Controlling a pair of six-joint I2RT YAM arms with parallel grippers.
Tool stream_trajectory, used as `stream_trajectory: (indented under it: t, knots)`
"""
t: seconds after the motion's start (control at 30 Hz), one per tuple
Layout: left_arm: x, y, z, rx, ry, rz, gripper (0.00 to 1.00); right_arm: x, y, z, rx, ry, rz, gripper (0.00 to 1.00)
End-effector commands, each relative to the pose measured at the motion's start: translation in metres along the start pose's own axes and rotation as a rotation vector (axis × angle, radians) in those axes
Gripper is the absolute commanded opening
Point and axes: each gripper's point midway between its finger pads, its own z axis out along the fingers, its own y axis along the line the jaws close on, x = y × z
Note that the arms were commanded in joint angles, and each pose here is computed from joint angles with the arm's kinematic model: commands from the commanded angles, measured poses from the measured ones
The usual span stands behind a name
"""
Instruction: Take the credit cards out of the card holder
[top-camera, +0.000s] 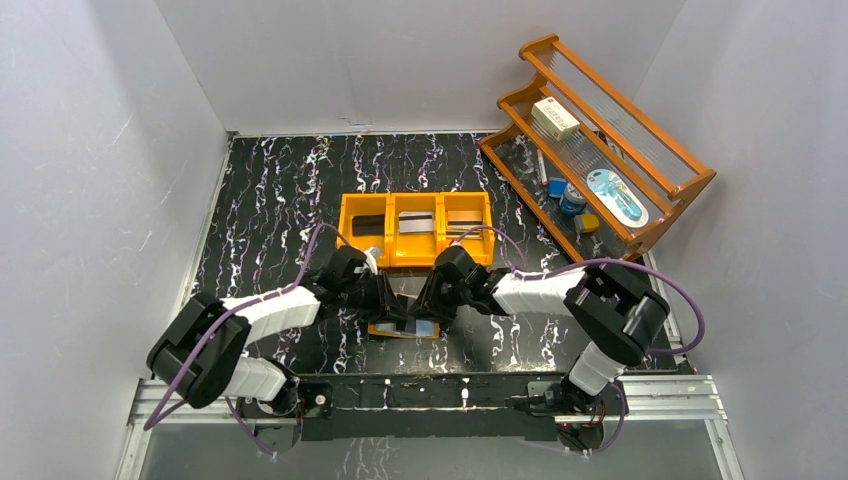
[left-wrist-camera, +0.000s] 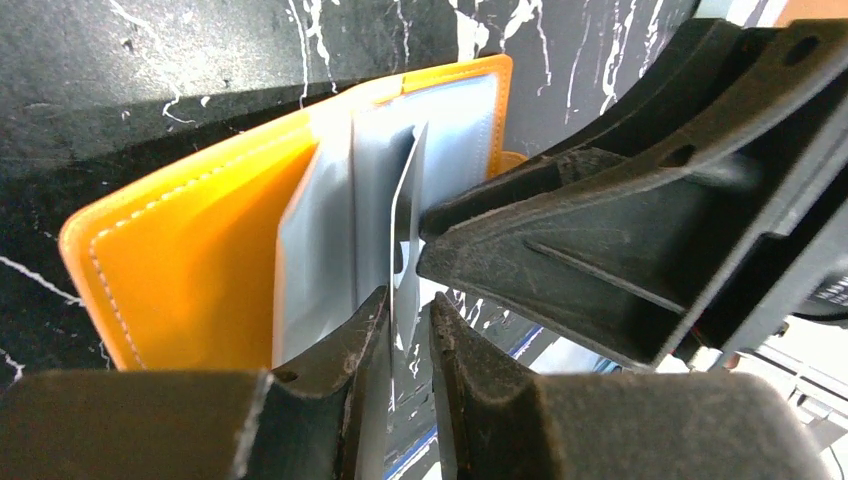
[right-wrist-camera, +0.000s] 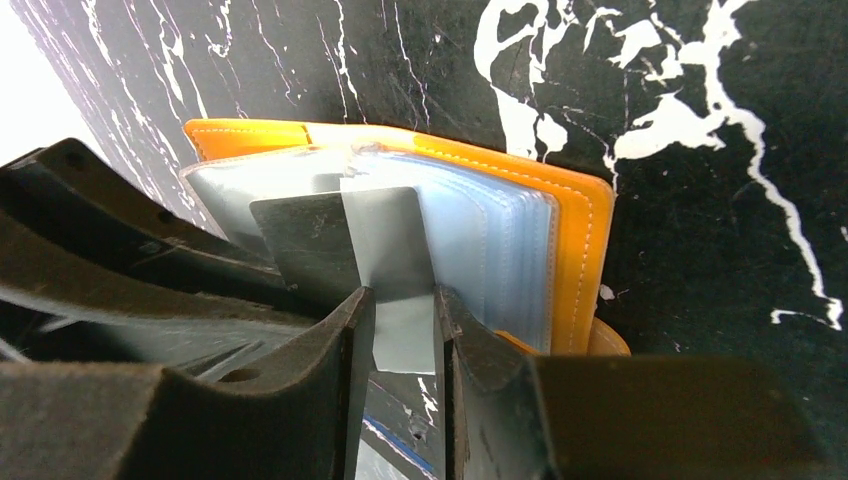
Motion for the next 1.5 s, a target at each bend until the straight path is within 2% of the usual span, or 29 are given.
stream_trajectory:
  t: [0.0,0.23,0.43,0.53,0.77,0.87,1.03,1.1,1.23,1.47]
  knots:
    - [-0.003,-0.014,0.003,0.061,0.019,0.010,0.17,0.019,-0.059,0.006,0.189,0.053,0.021,0.37]
    - [-0.011,-0.004,-0.010,-0.035,-0.045,0.018,0.11,0.017,-0.060,0.004,0.198,0.039,0.024,0.37]
    - [-0.017,0.003,-0.025,-0.114,-0.096,0.057,0.00,0.011,-0.057,0.000,0.200,0.009,0.001,0.38]
    - [-0.020,0.004,-0.032,-0.135,-0.115,0.079,0.00,0.004,-0.051,-0.005,0.206,-0.018,-0.032,0.39]
    - [-0.027,0.004,-0.046,-0.189,-0.150,0.120,0.00,-0.013,0.003,-0.023,0.077,-0.059,-0.133,0.44]
    - [-0.031,0.006,-0.055,-0.226,-0.174,0.134,0.00,-0.015,0.025,-0.027,0.026,-0.052,-0.170,0.49]
    - [-0.034,0.007,-0.066,-0.251,-0.218,0.137,0.00,-0.011,0.047,-0.021,-0.027,-0.025,-0.203,0.51]
    - [-0.035,0.008,-0.070,-0.257,-0.234,0.135,0.00,-0.011,0.041,-0.014,0.030,-0.026,-0.209,0.51]
    - [-0.036,0.009,-0.076,-0.272,-0.253,0.131,0.00,-0.023,-0.015,-0.016,0.377,-0.094,-0.208,0.58]
    - [-0.034,0.010,-0.082,-0.270,-0.271,0.126,0.00,-0.012,-0.060,-0.013,0.624,-0.098,-0.306,0.76]
